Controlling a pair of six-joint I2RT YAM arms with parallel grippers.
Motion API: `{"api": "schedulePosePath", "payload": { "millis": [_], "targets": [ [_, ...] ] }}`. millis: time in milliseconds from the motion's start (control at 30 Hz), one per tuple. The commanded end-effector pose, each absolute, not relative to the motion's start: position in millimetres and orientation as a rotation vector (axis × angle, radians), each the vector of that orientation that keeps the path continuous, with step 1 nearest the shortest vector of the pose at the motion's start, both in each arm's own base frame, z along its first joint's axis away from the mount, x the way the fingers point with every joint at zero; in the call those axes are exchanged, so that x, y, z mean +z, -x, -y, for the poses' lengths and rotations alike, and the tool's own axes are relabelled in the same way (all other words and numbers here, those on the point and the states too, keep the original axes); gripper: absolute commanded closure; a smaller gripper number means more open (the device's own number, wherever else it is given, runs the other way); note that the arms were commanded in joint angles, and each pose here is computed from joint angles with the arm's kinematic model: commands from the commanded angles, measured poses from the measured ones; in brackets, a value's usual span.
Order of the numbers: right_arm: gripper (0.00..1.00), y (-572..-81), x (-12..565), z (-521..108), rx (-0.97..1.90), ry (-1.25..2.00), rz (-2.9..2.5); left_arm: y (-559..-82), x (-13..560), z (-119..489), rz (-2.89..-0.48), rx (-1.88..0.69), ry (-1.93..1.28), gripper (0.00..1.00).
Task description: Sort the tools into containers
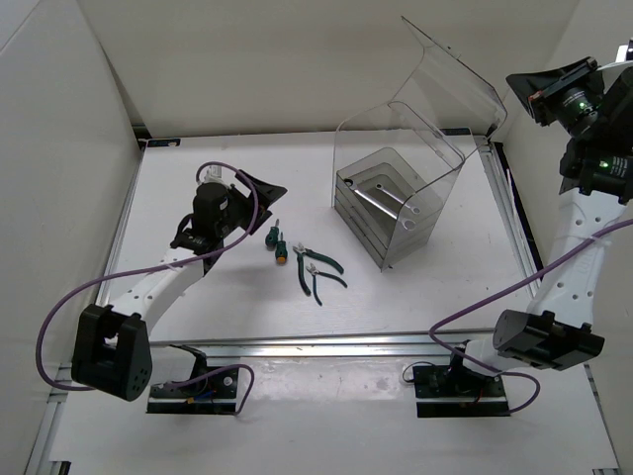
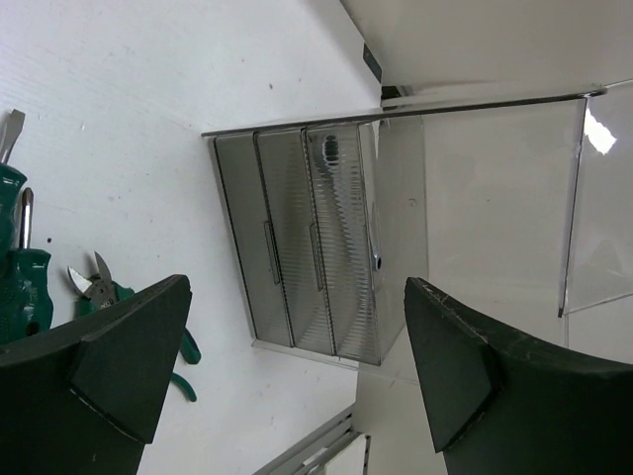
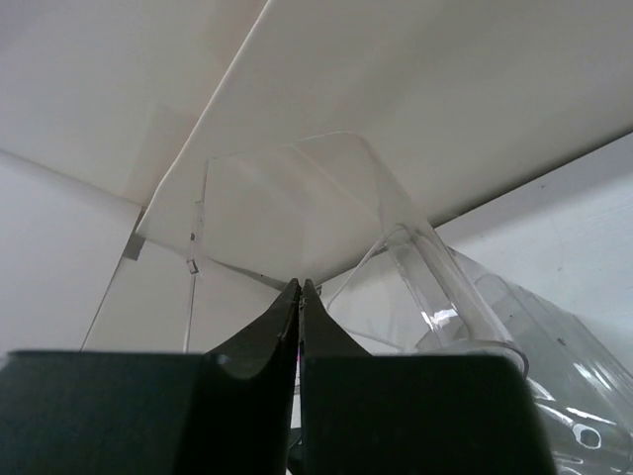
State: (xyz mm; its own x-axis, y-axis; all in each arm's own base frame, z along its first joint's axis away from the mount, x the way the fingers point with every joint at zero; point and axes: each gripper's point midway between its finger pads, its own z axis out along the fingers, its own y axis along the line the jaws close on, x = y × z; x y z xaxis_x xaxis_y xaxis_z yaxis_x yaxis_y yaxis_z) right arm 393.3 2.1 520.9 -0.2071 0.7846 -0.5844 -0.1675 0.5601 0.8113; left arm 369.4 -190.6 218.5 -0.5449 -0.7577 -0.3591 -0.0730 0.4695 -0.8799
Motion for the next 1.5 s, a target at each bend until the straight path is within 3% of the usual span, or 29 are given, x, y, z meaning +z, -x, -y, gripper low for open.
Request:
{"api": "schedulePosePath", "payload": {
  "millis": [0,300,633,1467],
  "targets": [
    [0.98,-400.6,524.9,-13.4,0.96,-0.431,-1.534,-370.7,242.3,196.6,-1.894,-1.161,0.631,0.01],
    [0.94,-398.9,514.7,-55.0,1.083,-0.257,-1.618,-376.3,234.5,205.4,-1.926,-1.193,0.618,0.01],
    [0.93,-352.1,529.2,-90.2,1.128,-0.039,-1.61,-379.5,228.8,212.5,-1.943,-1.201,0.614,0.01],
    [0.9,-324.6,511.0,-92.2,1.144,-0.084,-1.654,-368.3,208.6,205.1,-1.977,-1.19,0.687,0.01]
  ]
}}
